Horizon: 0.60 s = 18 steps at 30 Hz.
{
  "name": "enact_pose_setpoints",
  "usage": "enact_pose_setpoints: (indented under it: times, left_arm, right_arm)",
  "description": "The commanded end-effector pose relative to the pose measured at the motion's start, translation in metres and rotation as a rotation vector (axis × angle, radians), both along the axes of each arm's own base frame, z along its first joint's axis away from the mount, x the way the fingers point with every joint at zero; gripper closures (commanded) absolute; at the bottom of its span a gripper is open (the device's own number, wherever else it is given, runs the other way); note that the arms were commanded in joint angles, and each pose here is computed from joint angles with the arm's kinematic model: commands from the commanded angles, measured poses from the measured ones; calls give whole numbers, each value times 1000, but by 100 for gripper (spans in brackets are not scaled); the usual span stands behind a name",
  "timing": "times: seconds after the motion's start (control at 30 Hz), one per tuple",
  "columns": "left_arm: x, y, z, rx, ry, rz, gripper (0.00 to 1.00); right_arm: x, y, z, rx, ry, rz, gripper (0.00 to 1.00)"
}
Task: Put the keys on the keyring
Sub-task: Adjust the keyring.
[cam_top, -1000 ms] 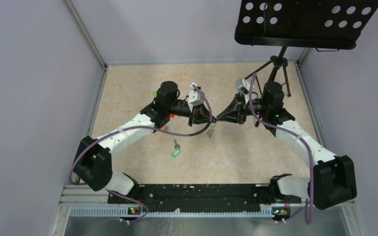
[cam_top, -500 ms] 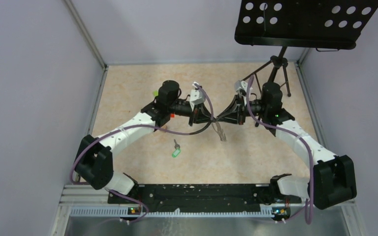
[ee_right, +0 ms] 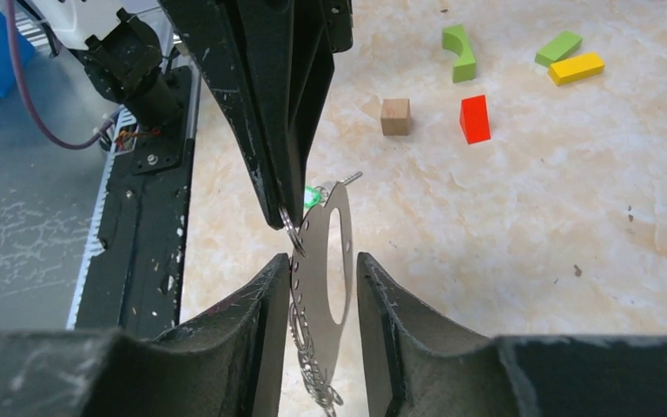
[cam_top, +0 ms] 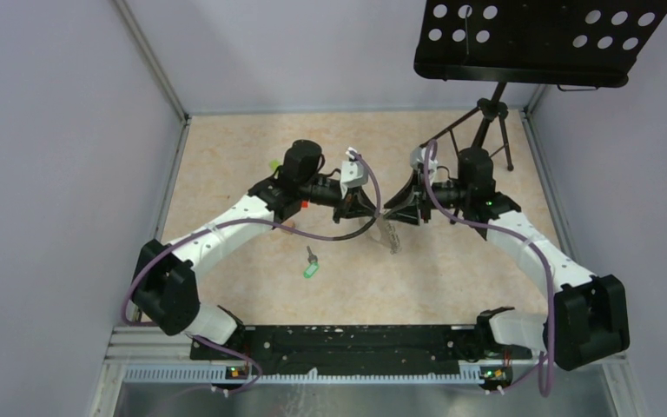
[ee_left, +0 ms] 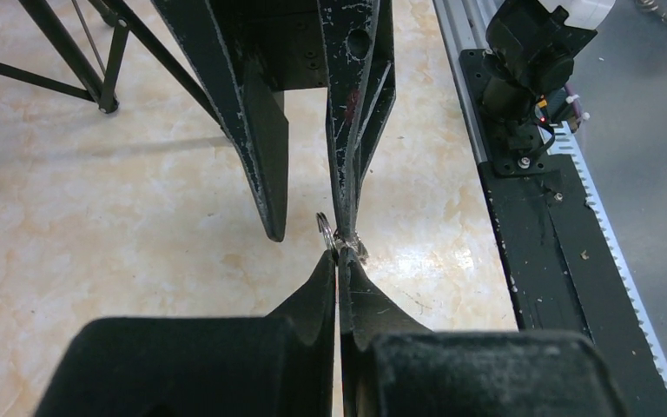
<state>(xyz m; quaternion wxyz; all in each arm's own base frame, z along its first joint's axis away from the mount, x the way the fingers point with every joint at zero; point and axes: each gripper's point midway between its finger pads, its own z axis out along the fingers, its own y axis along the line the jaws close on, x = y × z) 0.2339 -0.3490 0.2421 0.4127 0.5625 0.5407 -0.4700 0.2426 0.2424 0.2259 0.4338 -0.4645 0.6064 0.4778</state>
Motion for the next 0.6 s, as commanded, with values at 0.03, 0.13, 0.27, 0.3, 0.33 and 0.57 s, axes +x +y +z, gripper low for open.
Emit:
enact_pose_setpoints:
  times: [0.03, 0.13, 0.27, 0.3, 0.33, 0.57]
  left_arm:
    - [-2, -5, 16, -1, -77, -22, 100]
    - [-3, -6, 13, 15, -79, -30, 100]
    - [-5, -6, 8, 31, -74, -40, 100]
    - [-6, -6, 8, 33, -74, -42, 100]
    - [-6, -7, 8, 34, -75, -43, 100]
    - [-7, -9, 5, 40, -72, -51, 100]
  right_arm:
    - [-1, 5, 27, -10, -153, 30, 65]
    - [-1, 6, 26, -18, -167, 34, 64]
    - [-3, 6, 27, -23, -183, 44, 64]
    - [-4, 6, 28, -22, -185, 47, 64]
    - [-4, 7, 28, -21, -187, 52, 65]
    - [-11, 12, 27, -29, -190, 83, 70]
